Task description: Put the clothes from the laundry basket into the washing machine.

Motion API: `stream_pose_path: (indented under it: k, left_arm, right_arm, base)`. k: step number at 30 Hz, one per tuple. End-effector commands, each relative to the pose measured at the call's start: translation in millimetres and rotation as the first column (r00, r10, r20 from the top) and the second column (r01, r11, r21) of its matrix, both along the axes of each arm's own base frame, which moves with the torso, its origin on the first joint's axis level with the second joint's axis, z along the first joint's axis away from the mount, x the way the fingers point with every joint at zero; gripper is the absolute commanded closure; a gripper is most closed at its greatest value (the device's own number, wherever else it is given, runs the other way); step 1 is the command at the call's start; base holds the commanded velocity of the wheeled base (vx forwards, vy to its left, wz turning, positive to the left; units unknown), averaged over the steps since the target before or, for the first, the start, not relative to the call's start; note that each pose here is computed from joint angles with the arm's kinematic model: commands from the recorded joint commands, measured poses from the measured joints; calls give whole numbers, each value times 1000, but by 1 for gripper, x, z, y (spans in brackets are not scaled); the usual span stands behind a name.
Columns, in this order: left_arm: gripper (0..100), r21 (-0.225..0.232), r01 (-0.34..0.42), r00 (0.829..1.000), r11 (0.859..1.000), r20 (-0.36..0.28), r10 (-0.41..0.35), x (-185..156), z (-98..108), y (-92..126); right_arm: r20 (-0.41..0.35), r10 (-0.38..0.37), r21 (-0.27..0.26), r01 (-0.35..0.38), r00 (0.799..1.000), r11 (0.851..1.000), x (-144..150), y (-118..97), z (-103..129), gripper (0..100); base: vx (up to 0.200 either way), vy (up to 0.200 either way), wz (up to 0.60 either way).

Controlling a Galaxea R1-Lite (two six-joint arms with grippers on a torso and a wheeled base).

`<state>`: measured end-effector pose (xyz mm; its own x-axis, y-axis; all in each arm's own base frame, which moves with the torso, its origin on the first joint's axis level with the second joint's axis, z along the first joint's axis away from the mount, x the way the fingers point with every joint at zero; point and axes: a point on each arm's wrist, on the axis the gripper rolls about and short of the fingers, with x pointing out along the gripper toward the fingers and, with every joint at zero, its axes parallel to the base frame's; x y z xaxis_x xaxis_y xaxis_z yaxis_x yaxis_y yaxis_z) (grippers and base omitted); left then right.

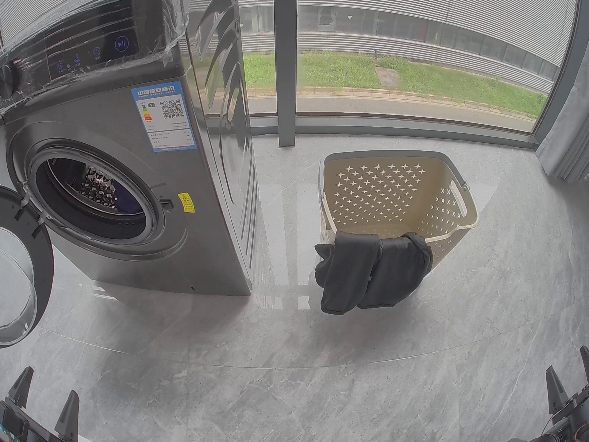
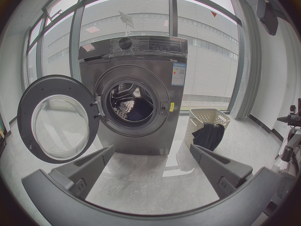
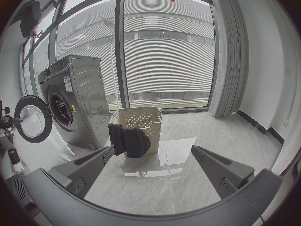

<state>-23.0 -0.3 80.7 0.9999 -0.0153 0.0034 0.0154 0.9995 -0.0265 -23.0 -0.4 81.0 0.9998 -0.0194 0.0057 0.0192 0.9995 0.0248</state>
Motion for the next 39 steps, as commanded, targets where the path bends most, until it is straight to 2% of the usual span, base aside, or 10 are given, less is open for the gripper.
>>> stream_pose_path:
  k: [1,20,39]
  left_arm:
    - [0,1,0,1000,1000,-3,0,0,-5,0]
    - [0,-1,0,1000,1000,-3,0,0,-5,0]
    - [0,2,2,1000,1000,-3,-2,0,-5,0]
  right_arm:
    - [-4,-1,0,1,1000,1000,0,0,-5,0]
    - [-4,-1,0,1,1000,1000,0,0,-5,0]
    - [-10,-4,1,4,1000,1000,1,0,-5,0]
  base:
    - [0,-200,0]
    - [0,-200,0]
    - [0,-11,0]
